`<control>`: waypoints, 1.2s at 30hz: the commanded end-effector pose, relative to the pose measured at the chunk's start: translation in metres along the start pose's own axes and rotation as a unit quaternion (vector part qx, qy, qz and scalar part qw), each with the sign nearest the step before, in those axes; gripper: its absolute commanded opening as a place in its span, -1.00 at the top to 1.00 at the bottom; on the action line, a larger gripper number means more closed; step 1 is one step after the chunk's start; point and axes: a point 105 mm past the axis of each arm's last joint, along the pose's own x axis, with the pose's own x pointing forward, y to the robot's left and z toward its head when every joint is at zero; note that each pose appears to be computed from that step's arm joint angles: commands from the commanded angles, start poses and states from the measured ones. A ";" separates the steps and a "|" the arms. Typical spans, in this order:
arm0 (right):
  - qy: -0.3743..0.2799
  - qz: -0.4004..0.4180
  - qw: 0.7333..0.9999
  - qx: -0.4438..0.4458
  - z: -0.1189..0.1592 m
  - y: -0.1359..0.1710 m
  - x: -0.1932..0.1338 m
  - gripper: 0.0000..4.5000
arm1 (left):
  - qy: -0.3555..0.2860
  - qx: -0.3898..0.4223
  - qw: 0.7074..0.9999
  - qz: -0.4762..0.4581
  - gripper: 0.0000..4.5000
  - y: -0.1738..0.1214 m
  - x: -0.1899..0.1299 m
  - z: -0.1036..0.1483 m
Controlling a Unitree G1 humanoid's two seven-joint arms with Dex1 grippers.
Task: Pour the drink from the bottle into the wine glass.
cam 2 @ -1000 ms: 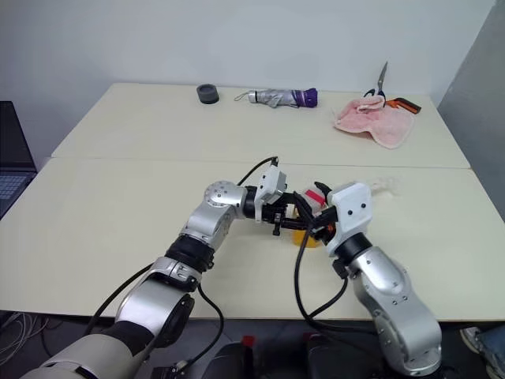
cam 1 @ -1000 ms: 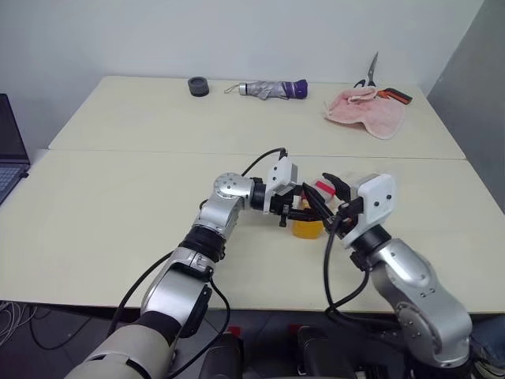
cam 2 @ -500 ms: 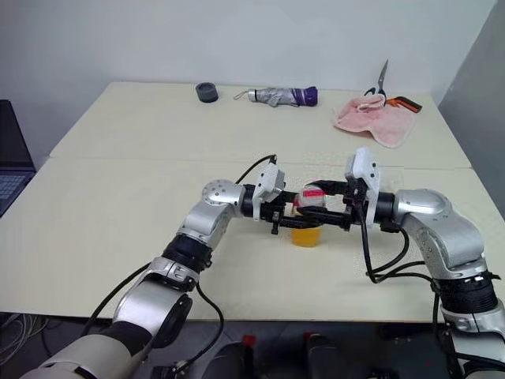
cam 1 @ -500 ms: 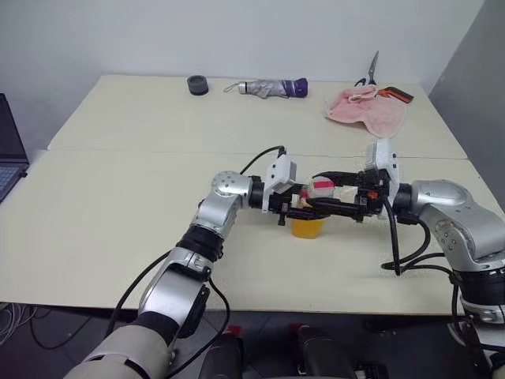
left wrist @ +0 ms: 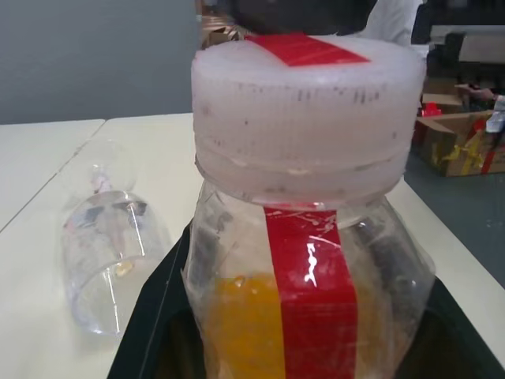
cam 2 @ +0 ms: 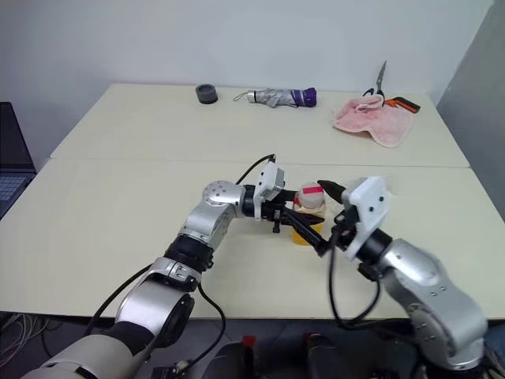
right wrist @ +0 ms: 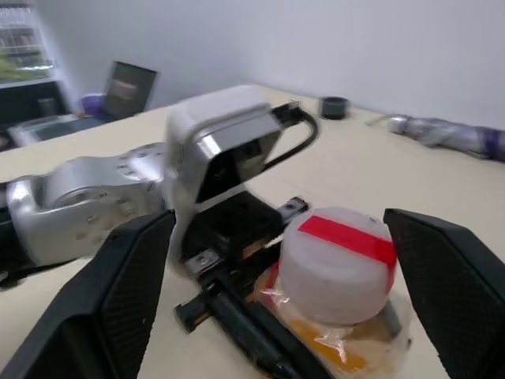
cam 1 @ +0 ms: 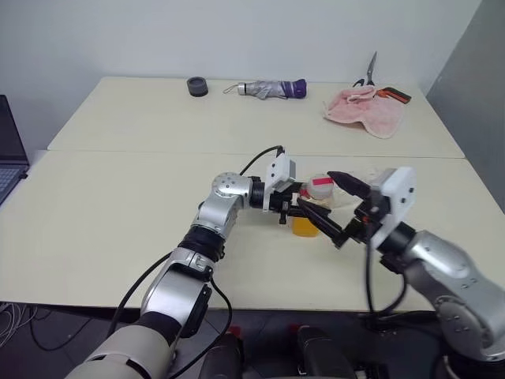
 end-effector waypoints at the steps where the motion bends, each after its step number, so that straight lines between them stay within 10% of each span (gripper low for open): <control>1: -0.024 -0.102 0.994 -0.041 0.009 -0.005 0.006 -1.00 | -0.011 0.044 0.999 0.004 0.20 0.008 0.005 0.019; 12: -0.034 -0.149 0.988 -0.029 0.004 -0.003 0.013 -1.00 | -0.007 0.051 0.999 0.009 0.20 0.012 0.005 0.017; 21: -0.025 -0.139 0.990 -0.009 -0.004 -0.005 0.015 0.17 | -0.010 0.050 0.999 0.014 0.20 0.013 0.003 0.019; 36: 0.071 0.216 0.972 -0.053 -0.012 -0.048 0.022 0.17 | -0.009 0.056 0.998 -0.029 0.20 0.002 -0.008 0.025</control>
